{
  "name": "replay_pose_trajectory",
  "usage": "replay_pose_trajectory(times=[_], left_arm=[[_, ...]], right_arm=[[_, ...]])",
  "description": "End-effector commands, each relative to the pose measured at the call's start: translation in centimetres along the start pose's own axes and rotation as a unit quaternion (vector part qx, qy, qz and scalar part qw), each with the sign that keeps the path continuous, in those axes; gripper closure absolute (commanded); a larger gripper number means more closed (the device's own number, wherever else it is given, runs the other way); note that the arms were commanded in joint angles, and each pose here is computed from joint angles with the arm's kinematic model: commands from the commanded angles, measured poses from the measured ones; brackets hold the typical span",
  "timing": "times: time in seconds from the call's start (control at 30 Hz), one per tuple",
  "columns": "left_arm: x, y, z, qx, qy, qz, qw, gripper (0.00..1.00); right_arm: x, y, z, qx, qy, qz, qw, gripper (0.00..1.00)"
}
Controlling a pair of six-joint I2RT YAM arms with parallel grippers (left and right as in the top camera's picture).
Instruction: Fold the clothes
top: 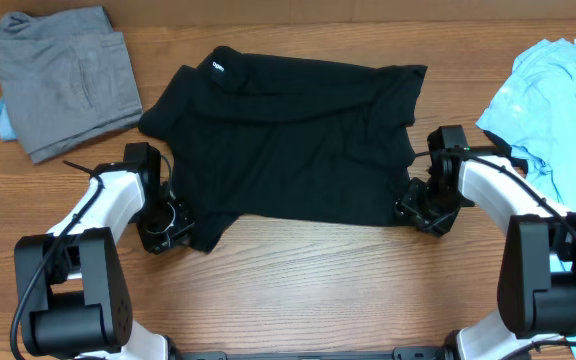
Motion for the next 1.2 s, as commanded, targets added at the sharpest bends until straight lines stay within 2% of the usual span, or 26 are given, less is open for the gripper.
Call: replay_pose_trajectory(times=[0.0, 0.13, 0.2, 0.37, 0.47, 0.7, 0.97, 1.03, 1.17], left_arm=[[0.3, -0.4, 0.3, 0.011, 0.009, 0.007, 1.000, 0.96], [0.4, -0.6, 0.3, 0.015, 0.010, 0.007, 1.000, 0.96], [0.4, -0.8, 0.1, 0.018, 0.011, 0.012, 1.000, 0.96], [0.2, -1.8, -1.7, 0.009, 0.008, 0.021, 1.000, 0.96], [0.0, -3.3, -4.4, -0.020, 0.000, 0.027, 0.999, 0.96], [0.1, -8.0, -9.2, -0.066, -0.011, 0.034, 0.997, 0.96], [-0.2, -11.7, -11.5, -0.100, -0.049, 0.037, 0.993, 0.96], [-0.2, -11.9, -11.5, -0.097, -0.049, 0.037, 0.993, 0.90], [-0.4, -12.6, -11.4, -0.079, -0.059, 0.035, 0.995, 0.90]], right_arm=[[-1.0, -0.7, 1.5, 0.017, -0.012, 0.019, 1.000, 0.59], [-0.9, -0.5, 1.5, 0.011, -0.012, 0.031, 0.999, 0.80], [-0.8, -0.4, 1.5, 0.009, -0.010, 0.032, 0.999, 0.96], [-1.5, 0.1, -0.3, -0.020, -0.043, 0.071, 0.996, 0.96], [-1.4, -0.4, -2.6, -0.038, -0.026, 0.080, 0.996, 0.96], [-3.1, -3.1, -8.1, -0.081, -0.010, 0.102, 0.991, 0.96], [-4.5, -5.3, -12.4, -0.136, 0.034, 0.112, 0.984, 0.96], [-4.7, -5.4, -12.5, -0.140, 0.033, 0.112, 0.983, 0.92], [-5.2, -5.6, -12.5, -0.140, 0.019, 0.124, 0.982, 0.96]])
Point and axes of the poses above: each gripper's point midway between its finger pads, its own z axis out along the fingers, its own x axis along the line the jaws close on, y = z × x, the point moved 4 cm from there along -z, back along the fingers, and after that the axes turned 8 degrees about z, right-handed, at the moved point
